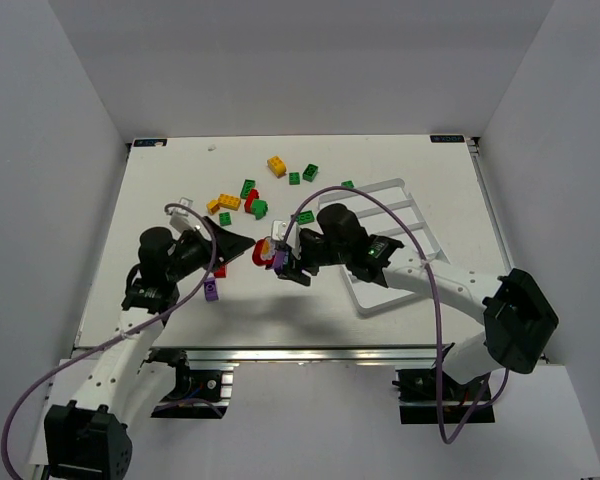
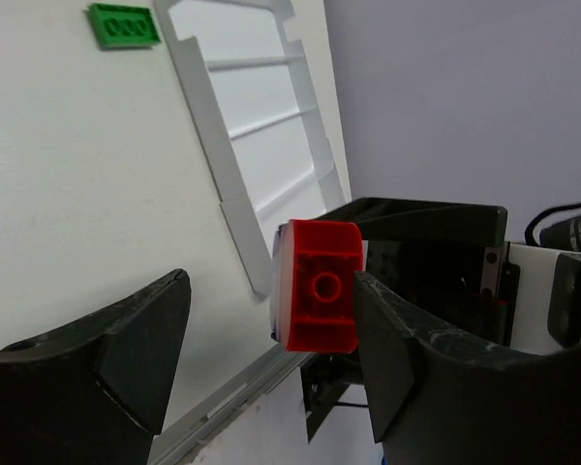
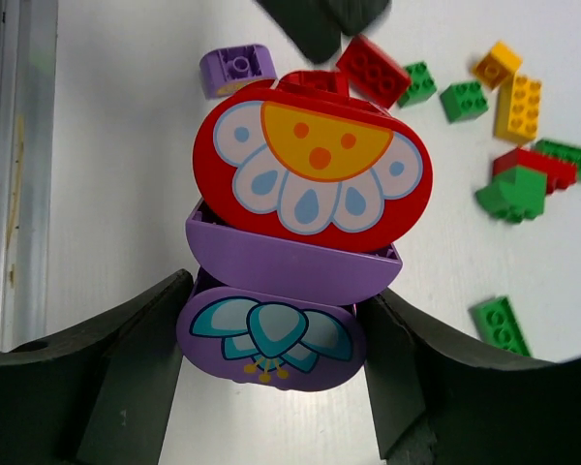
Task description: Sort the legos into containers by color
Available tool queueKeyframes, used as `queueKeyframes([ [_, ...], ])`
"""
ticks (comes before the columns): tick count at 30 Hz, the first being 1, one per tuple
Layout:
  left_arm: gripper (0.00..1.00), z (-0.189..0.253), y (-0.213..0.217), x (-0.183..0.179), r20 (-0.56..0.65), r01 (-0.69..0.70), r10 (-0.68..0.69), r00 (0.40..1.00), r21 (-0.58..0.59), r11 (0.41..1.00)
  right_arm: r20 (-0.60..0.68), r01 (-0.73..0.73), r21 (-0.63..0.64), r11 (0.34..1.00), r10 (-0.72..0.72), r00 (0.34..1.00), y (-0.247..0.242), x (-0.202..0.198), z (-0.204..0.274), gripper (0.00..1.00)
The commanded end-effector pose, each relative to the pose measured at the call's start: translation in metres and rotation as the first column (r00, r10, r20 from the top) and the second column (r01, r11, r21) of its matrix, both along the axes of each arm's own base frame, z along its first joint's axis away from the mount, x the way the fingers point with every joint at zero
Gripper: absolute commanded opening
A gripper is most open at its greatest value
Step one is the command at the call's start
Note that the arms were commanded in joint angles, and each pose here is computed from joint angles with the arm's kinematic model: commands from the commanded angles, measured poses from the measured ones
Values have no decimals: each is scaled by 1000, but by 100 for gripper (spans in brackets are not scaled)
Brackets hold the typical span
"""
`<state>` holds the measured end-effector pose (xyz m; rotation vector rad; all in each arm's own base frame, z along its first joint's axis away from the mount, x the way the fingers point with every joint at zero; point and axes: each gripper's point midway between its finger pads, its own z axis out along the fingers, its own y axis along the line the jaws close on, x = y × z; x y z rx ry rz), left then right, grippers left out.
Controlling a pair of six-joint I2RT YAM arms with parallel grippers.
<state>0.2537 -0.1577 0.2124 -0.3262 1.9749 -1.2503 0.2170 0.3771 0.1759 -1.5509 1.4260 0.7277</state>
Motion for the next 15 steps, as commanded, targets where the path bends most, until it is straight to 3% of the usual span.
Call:
queueKeyframes([
  [1,77,37,-28,0,138,117,-112,984,-31,993,131,-81,79,994,70,989,14,10,28,0],
  [7,78,31,-71,-8,158,186,-175,972,-57,981,187,-84,48,995,74,979,-1,37,29,0],
  [11,76,-2,-87,-7,50,191,-194,980,54,980,227,-130,55,990,115,967,-4,32,32,0],
  [15,72,-13,-87,-2,19,185,-188,982,117,976,228,-128,46,991,114,967,-4,33,28,0],
])
